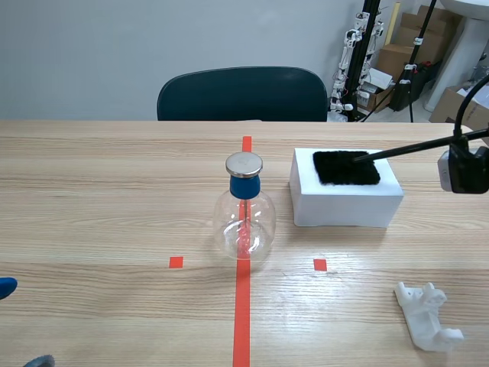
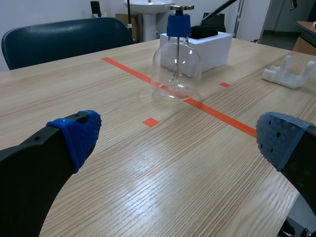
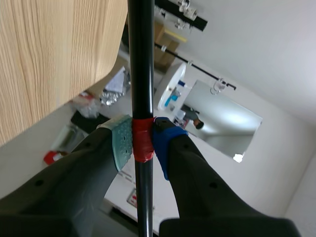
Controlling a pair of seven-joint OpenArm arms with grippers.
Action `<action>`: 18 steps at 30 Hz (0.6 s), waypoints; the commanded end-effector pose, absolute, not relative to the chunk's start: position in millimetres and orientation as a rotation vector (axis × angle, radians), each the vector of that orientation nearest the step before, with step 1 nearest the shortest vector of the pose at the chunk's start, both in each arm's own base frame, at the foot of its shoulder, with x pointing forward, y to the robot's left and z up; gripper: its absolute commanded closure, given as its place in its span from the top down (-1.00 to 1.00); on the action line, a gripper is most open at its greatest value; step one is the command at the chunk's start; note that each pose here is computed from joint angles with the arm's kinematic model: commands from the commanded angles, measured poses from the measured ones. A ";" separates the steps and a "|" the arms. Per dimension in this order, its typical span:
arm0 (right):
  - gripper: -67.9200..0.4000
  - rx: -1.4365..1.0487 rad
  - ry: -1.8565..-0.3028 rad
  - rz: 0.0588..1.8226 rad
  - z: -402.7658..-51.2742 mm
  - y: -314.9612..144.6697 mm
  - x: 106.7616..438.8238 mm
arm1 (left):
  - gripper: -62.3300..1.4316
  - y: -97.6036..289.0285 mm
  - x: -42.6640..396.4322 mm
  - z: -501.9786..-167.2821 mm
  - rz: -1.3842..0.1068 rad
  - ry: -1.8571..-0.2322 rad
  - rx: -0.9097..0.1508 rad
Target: Do the electroscope experiment. rub the rod on the fur
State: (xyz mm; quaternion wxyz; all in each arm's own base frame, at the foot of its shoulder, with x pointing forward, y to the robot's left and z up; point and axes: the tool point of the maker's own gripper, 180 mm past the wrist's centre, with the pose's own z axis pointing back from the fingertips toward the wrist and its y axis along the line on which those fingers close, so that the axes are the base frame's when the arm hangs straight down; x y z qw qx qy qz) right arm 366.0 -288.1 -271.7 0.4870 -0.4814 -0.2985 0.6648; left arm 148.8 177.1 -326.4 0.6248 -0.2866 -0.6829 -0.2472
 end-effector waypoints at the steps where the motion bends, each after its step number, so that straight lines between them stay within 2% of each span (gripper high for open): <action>1: -0.92 -1.231 -0.797 1.547 -241.1 -295.2 376.5 | 1.00 179.3 151.2 -319.5 -0.562 -1.597 -0.662; 9: -0.92 -1.234 -1.044 1.436 -191.4 -288.2 354.9 | 1.00 179.3 151.2 -319.5 -0.562 -1.597 -0.662; 14: -0.92 -1.294 -1.256 1.378 -161.3 -256.9 317.0 | 1.00 179.3 151.2 -319.5 -0.562 -1.597 -0.662; 18: -0.92 -1.270 -1.287 1.416 -163.2 -225.3 282.4 | 1.00 179.3 151.2 -319.5 -0.562 -1.597 -0.662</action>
